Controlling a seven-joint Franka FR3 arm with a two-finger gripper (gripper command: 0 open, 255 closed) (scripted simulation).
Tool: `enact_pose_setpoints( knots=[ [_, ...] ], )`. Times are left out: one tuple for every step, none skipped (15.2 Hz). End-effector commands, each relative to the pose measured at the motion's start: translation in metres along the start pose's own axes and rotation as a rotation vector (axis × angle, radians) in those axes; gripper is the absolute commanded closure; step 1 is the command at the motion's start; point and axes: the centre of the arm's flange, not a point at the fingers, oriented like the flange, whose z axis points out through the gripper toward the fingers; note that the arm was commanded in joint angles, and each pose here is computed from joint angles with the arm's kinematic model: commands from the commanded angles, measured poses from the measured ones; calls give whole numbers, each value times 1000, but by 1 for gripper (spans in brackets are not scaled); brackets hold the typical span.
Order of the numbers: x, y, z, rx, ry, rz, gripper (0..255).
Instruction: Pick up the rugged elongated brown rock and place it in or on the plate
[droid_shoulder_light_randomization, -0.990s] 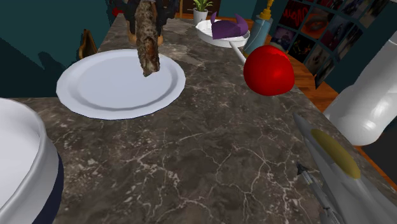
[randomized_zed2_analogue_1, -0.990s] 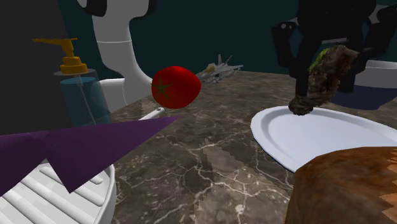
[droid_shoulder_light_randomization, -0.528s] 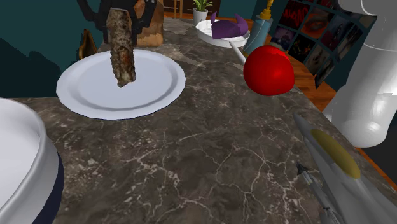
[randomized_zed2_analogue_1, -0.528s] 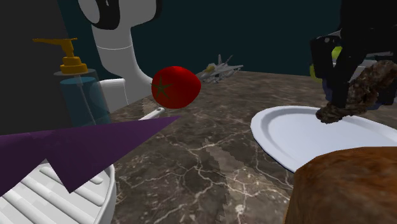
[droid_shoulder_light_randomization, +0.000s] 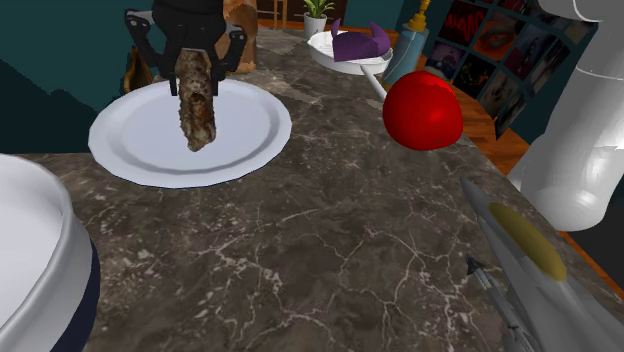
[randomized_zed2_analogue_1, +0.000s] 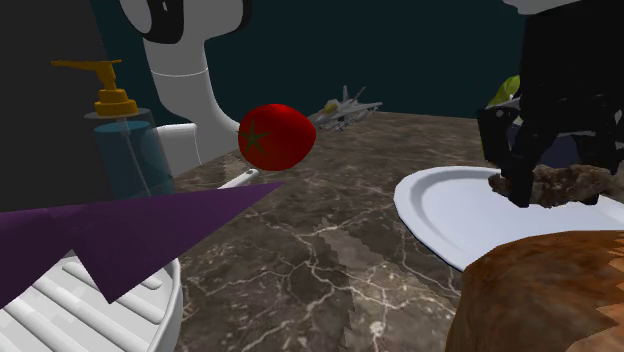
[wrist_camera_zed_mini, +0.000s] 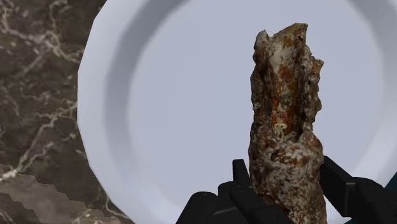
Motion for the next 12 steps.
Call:
enact_pose_setpoints(
  knots=[
    [-2, 1, 11, -1, -2, -1, 255],
    [-3, 2, 16, -1, -2, -1, 255],
    [-3, 2, 16, -1, -2, -1, 255],
    [-3, 2, 16, -1, -2, -1, 255],
    [-3, 2, 16, -1, -2, -1, 255],
    [-3, 2, 16, -1, -2, -1, 255],
    [-3, 2, 16, -1, -2, -1, 255],
    [-3, 2, 16, -1, -2, -1, 255],
    [-3, 2, 16, -1, -2, -1, 255],
    [-3, 2, 16, -1, -2, -1, 255],
    [-3, 2, 16, -1, -2, -1, 0],
    [-3, 2, 16, -1, -2, -1, 0]
  ],
)
